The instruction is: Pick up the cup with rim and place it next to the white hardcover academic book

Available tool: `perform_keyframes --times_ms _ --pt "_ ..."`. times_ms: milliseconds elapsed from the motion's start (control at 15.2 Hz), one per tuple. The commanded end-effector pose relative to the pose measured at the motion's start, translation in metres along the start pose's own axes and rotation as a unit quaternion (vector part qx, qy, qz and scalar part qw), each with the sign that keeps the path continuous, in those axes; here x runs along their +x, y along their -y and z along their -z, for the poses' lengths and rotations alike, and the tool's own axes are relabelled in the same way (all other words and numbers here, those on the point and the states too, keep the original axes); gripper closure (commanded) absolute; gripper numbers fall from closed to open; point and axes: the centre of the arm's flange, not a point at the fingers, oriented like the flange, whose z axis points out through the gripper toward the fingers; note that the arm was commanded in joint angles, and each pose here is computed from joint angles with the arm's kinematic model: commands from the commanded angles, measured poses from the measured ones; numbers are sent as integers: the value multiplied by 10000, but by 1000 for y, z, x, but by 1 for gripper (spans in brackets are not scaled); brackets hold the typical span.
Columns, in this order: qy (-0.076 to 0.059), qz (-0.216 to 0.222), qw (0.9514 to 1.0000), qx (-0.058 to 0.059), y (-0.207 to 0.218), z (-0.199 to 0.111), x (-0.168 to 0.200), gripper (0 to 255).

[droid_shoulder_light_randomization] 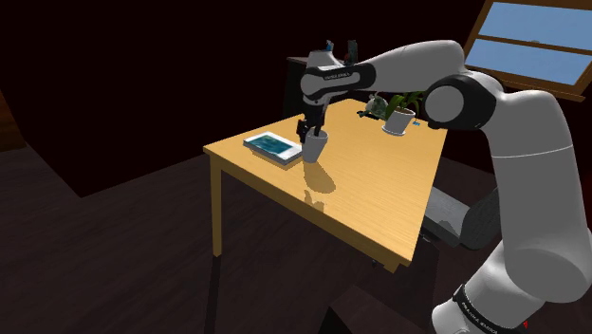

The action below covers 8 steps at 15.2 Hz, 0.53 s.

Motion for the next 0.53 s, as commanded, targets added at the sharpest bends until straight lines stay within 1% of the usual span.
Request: perform_keyframes --times_ms 0,132,462 --pt "0 0 10000 0 0 21 0 0" --pt "0 0 10000 0 0 44 0 0" --pt "0 0 10000 0 0 44 0 0"
